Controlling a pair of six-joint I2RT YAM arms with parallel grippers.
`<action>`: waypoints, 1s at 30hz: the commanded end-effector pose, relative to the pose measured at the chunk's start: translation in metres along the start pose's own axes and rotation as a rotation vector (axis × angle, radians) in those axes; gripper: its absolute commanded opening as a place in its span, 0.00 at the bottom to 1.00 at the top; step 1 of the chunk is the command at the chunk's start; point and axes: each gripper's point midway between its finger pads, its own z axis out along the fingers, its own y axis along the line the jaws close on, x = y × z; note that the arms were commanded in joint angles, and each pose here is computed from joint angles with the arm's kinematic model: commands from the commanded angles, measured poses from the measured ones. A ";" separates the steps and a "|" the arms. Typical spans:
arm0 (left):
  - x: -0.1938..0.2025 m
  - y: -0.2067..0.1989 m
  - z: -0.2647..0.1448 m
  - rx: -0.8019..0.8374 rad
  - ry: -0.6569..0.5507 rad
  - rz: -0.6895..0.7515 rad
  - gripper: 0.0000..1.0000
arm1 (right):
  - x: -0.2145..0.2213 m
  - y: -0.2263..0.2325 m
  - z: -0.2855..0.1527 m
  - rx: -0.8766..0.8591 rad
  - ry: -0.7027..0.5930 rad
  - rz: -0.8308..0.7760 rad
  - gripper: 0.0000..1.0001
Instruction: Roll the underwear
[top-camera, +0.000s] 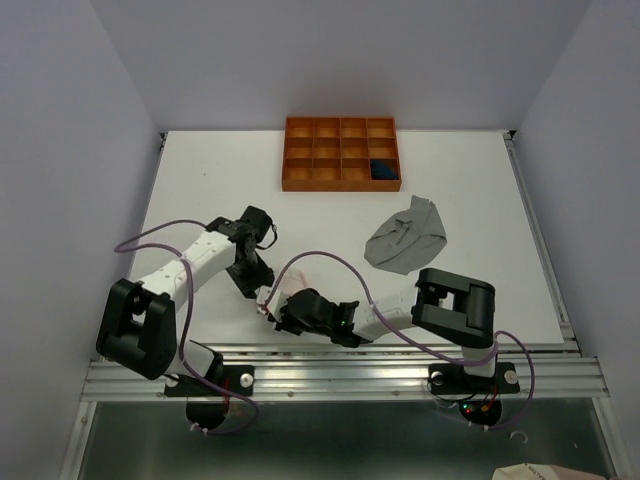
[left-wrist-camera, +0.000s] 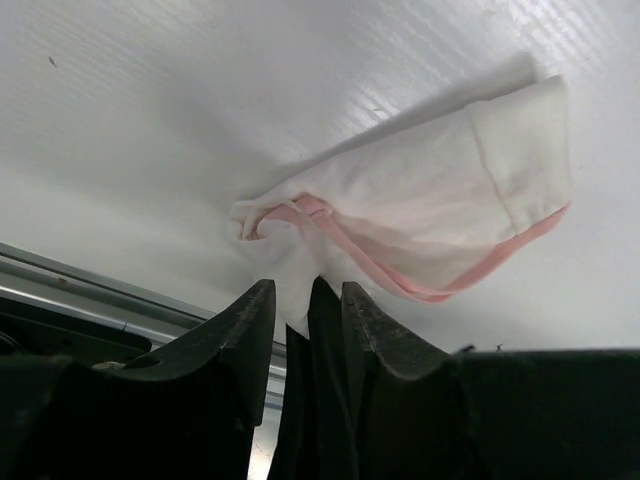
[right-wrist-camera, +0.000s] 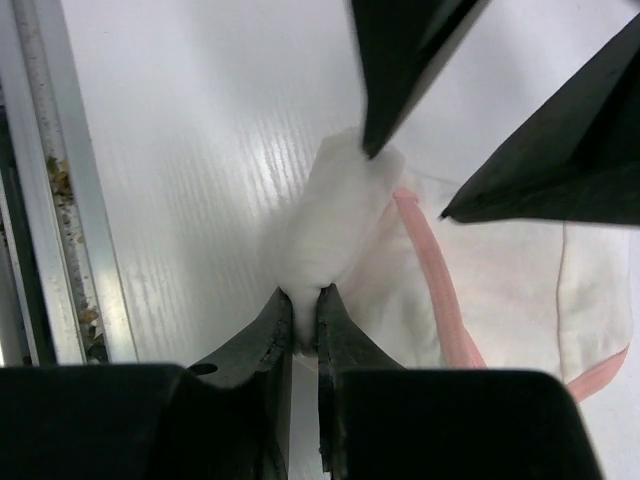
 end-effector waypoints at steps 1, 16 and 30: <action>-0.022 -0.004 -0.020 0.017 -0.079 0.007 0.42 | 0.024 0.021 -0.009 -0.118 0.051 0.007 0.01; 0.003 -0.063 0.009 0.295 0.065 0.152 0.23 | 0.025 0.025 -0.011 -0.188 0.025 0.034 0.01; -0.007 -0.022 0.066 0.012 0.033 0.123 0.13 | 0.023 0.032 -0.021 -0.240 0.027 0.158 0.01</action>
